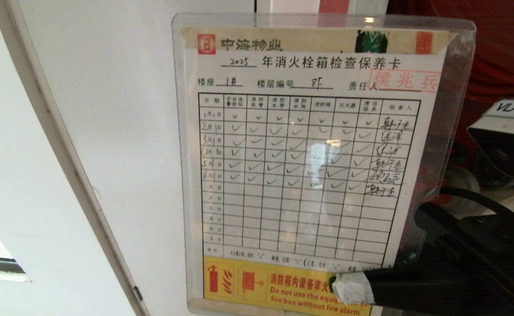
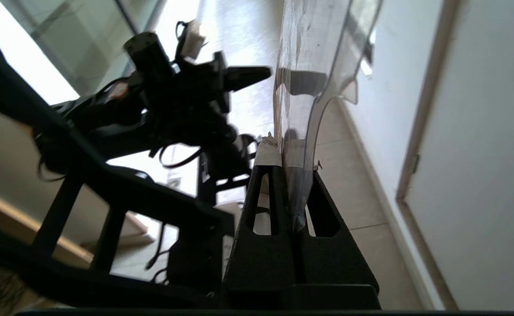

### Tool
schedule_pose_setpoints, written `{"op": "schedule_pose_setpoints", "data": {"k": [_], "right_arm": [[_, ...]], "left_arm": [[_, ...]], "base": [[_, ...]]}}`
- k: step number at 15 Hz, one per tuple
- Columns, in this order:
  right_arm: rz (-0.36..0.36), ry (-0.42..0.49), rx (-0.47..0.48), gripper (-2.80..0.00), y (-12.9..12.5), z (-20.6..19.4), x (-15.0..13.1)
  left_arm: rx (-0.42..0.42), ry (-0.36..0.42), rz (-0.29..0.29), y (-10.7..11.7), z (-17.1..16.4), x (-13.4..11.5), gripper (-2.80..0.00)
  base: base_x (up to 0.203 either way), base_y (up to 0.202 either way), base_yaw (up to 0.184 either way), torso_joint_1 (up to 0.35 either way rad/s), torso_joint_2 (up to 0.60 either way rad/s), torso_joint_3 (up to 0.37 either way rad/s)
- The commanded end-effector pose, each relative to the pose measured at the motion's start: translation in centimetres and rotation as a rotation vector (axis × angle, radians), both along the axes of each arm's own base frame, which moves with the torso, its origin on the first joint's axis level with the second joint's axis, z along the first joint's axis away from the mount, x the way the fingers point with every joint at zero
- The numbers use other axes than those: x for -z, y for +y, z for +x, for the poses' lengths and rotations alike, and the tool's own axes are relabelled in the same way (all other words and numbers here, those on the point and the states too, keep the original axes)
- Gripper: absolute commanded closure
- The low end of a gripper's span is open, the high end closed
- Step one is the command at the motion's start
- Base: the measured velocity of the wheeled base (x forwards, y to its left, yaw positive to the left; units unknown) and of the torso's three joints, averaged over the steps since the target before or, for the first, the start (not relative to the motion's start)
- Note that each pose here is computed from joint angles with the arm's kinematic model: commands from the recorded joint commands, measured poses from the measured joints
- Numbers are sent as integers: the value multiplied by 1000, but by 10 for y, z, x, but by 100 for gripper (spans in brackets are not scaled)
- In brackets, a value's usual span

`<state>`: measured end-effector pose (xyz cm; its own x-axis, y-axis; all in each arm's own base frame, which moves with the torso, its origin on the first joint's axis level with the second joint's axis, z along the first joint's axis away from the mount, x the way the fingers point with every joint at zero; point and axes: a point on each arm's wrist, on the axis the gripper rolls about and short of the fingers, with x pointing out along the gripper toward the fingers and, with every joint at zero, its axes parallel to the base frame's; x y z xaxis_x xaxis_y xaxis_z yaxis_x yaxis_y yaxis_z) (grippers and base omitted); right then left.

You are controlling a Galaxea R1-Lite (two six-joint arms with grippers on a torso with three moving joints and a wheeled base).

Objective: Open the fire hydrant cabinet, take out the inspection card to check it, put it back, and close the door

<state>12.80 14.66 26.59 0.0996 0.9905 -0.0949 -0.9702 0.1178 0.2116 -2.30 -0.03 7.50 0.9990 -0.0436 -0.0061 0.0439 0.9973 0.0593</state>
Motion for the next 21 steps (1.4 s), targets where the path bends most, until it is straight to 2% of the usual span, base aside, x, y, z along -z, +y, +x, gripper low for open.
{"op": "schedule_pose_setpoints", "data": {"k": [1, 10, 21], "right_arm": [[-3, 8, -22, 0, 0, -1, 3], [-5, 21, -80, 0, 1, -1, 5], [2, 14, -77, 0, -1, -3, 3]], "left_arm": [[-1, 0, 0, 0, 0, 0, 0], [0, 0, 0, 0, 0, 0, 0], [-1, 0, 0, 0, 0, 0, 0]], "base": [[0, 0, 0, 0, 0, 0], [0, 0, 0, 0, 0, 0], [0, 0, 0, 0, 0, 0]]}}
